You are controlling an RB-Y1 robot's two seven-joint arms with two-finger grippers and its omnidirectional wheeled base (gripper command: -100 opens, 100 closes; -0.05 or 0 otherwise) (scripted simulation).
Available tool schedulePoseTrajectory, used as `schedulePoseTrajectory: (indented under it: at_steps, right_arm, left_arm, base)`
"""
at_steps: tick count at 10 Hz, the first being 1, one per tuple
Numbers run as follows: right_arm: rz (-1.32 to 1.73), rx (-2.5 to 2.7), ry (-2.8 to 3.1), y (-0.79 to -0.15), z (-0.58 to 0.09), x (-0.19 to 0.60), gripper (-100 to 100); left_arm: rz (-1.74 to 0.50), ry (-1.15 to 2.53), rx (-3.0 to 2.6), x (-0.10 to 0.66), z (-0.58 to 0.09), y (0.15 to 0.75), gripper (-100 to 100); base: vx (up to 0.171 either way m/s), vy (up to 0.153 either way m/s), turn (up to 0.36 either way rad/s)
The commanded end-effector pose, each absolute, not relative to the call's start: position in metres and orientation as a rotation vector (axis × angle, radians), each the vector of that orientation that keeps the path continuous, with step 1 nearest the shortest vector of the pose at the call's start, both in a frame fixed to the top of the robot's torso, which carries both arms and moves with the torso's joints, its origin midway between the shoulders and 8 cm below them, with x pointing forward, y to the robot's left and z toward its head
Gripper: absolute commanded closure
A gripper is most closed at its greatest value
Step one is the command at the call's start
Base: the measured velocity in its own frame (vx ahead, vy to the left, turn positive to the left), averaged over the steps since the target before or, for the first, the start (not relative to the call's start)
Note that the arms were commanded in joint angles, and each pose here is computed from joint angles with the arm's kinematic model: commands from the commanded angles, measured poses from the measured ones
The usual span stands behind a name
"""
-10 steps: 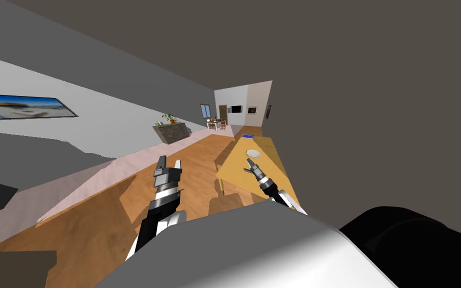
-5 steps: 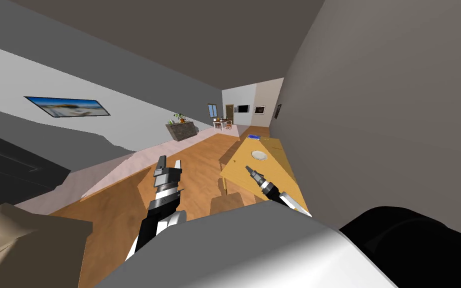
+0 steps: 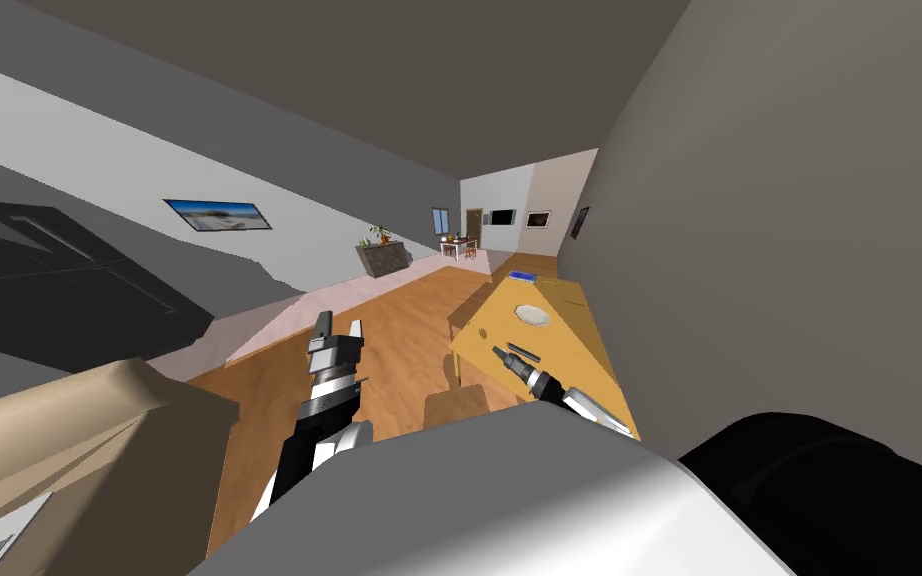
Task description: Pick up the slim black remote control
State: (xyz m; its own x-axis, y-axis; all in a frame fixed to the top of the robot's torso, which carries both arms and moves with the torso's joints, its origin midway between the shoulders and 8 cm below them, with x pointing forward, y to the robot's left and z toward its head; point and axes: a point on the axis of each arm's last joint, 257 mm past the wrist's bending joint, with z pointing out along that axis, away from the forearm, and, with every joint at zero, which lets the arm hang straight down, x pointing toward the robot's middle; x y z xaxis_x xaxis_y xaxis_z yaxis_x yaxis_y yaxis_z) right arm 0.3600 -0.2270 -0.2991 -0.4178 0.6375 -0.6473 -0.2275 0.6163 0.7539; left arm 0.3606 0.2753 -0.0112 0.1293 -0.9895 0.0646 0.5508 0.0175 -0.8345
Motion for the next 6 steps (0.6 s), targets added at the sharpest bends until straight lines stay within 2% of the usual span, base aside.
schedulePoseTrajectory:
  at_steps: [1, 3, 4, 6]
  right_arm:
    - [0.933, 0.289, 1.857, -0.24, -0.33, 0.347, -100]
    - [0.868, 0.254, 1.949, -0.259, -0.359, 0.334, -100]
    - [0.829, 0.22, 2.008, -0.27, -0.376, 0.324, -100]
    - [0.766, 0.181, 2.088, -0.288, -0.4, 0.31, -100]
  left_arm:
    - [-1.344, 0.663, -0.853, 0.361, -0.011, 0.275, 0]
    - [-1.344, 0.663, -0.853, 0.361, -0.011, 0.275, 0]
    - [-1.344, 0.663, -0.853, 0.361, -0.011, 0.275, 0]
    - [-1.343, 0.663, -0.853, 0.361, -0.011, 0.275, 0]
  base:
    - [0.003, 0.003, 0.433]
    - [0.006, -0.005, 0.162]
    - [0.009, -0.003, 0.448]
    - [0.008, -0.01, 0.202]
